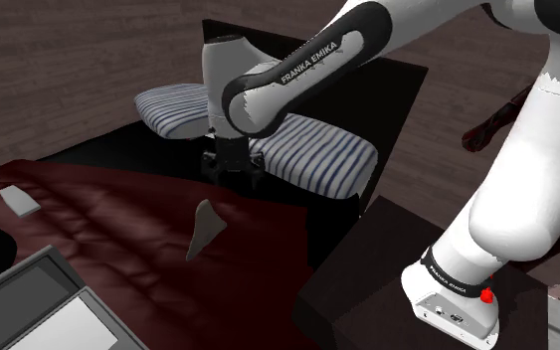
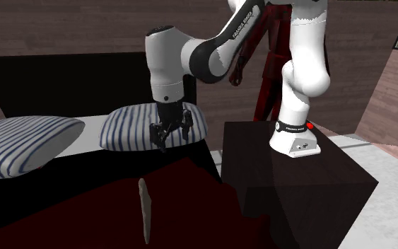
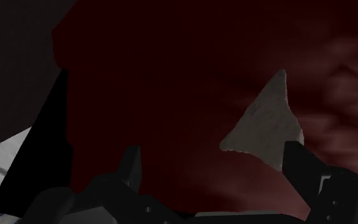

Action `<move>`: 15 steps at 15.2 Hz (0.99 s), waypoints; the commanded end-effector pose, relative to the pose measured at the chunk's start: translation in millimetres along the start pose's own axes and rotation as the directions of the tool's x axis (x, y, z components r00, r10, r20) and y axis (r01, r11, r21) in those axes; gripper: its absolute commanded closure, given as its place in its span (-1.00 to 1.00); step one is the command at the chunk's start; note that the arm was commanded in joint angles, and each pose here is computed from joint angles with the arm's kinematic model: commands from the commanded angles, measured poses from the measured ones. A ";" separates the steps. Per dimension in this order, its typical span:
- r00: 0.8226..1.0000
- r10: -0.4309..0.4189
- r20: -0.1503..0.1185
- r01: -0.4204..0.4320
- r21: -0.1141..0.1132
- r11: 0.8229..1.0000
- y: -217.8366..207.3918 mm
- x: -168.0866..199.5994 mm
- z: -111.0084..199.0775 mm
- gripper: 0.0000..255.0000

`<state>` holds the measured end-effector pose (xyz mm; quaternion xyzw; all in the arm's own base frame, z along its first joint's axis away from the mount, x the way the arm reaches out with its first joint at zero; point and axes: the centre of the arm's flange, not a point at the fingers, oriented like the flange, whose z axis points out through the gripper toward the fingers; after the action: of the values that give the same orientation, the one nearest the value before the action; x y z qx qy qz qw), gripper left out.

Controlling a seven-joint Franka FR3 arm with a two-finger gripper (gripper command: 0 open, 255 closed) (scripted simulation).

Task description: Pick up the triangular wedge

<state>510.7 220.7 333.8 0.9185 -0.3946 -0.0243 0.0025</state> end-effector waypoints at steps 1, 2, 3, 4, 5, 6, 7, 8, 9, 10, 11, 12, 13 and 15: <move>0.998 0.056 -0.006 -0.056 0.001 0.998 -18.6 7.5 18.0 -1.00; 0.997 0.082 -0.008 -0.082 0.001 0.997 -27.1 12.7 26.4 -1.00; 0.994 0.108 -0.010 -0.108 0.002 0.994 -35.5 18.2 34.7 -1.00; 0.991 0.134 -0.013 -0.134 0.002 0.991 -43.7 23.9 43.1 -1.00; 0.987 0.160 -0.015 -0.160 0.003 0.987 -51.7 29.9 51.4 -1.00; 0.982 0.186 -0.017 -0.186 0.004 0.983 -59.6 36.1 59.8 -1.00; 0.977 0.212 -0.020 -0.212 0.005 0.977 -67.3 42.5 68.1 -1.00; 0.971 0.237 -0.022 -0.237 0.005 0.971 -74.9 49.1 76.4 -1.00; 0.965 0.263 -0.024 -0.263 0.006 0.965 -82.3 56.0 84.6 -1.00; 0.957 0.288 -0.027 -0.288 0.007 0.958 -89.5 63.0 92.9 -1.00; 0.949 0.313 -0.029 -0.313 0.008 0.950 -96.5 70.3 101.1 -1.00; 0.942 0.335 -0.031 -0.335 0.009 0.942 -102.5 76.8 108.3 -1.00; 0.942 0.335 -0.031 -0.335 0.009 0.942 -102.7 77.0 113.6 -1.00; 0.942 0.335 -0.031 -0.335 0.009 0.942 -102.9 77.5 124.1 -1.00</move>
<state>632.1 237.5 209.8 0.8393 -0.5436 -0.0086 0.0112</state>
